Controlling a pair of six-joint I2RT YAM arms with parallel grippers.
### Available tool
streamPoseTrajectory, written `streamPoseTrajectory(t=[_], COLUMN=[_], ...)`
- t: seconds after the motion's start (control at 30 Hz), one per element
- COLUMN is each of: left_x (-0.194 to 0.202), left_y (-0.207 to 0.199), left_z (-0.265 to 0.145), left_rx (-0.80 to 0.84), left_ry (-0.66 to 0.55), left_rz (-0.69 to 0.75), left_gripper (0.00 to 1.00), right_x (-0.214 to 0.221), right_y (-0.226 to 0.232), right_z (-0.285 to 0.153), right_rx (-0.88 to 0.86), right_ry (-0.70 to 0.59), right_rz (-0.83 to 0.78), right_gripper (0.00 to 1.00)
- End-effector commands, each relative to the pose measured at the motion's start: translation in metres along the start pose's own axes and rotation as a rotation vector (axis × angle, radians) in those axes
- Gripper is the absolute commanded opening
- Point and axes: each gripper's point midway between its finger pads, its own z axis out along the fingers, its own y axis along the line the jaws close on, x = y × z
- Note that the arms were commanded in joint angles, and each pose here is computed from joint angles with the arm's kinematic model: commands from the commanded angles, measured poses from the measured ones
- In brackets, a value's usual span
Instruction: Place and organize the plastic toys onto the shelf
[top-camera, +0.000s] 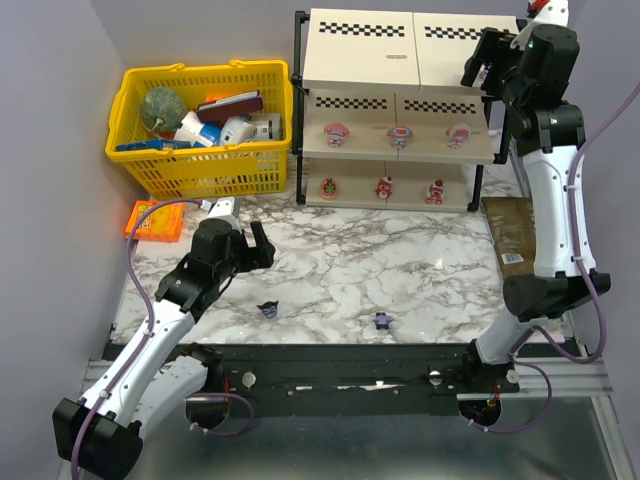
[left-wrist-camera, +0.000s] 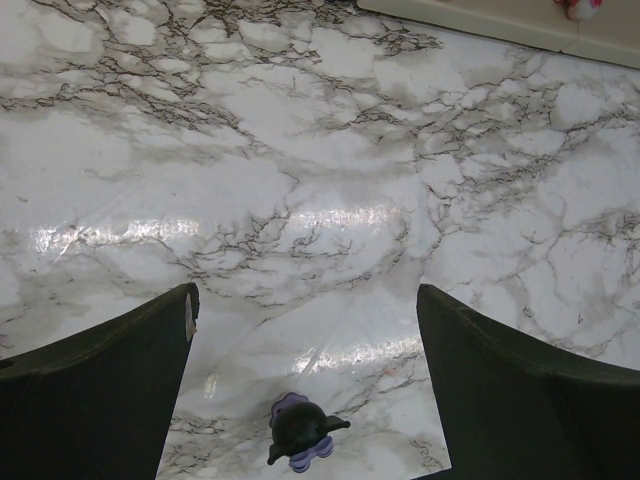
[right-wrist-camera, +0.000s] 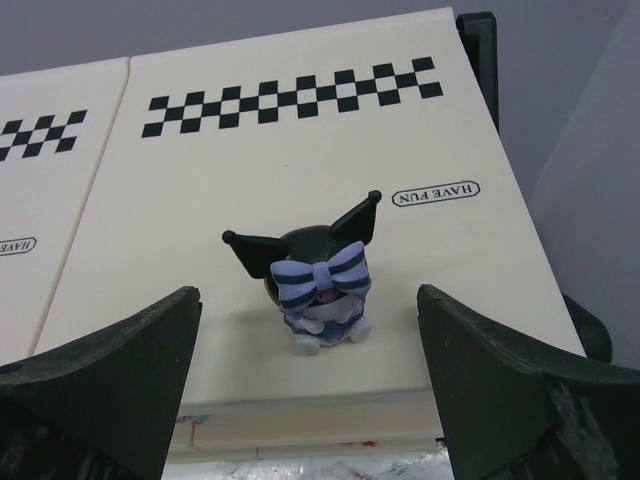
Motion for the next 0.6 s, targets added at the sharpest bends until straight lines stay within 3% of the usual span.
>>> streamPoseTrajectory(t=[0.0, 0.27, 0.47, 0.5, 0.57], left_x=[-0.008, -0.01, -0.011, -0.012, -0.013], left_y=[-0.001, 0.001, 0.003, 0.004, 0.004], left_z=[-0.003, -0.005, -0.004, -0.003, -0.003], left_rx=[0.004, -0.007, -0.023, -0.026, -0.029], left_ry=[-0.038, -0.045, -0.046, -0.047, -0.054], left_rz=[0.001, -0.001, -0.002, -0.004, -0.009], left_gripper=[0.99, 0.99, 0.99, 0.99, 0.99], right_x=[-0.02, -0.036, -0.045, -0.019, -0.015], right_y=[-0.004, -0.011, 0.028, 0.04, 0.066], right_z=[-0.029, -0.086, -0.144, -0.138, -0.16], right_rx=[-0.015, -0.015, -0.283, -0.35, -0.467], right_ry=[-0.037, -0.082, -0.182, -0.137, -0.215], right_rz=[0.006, 0.069, 0.077, 0.058, -0.023], right_gripper=[0.97, 1.0, 0.98, 0.97, 0.96])
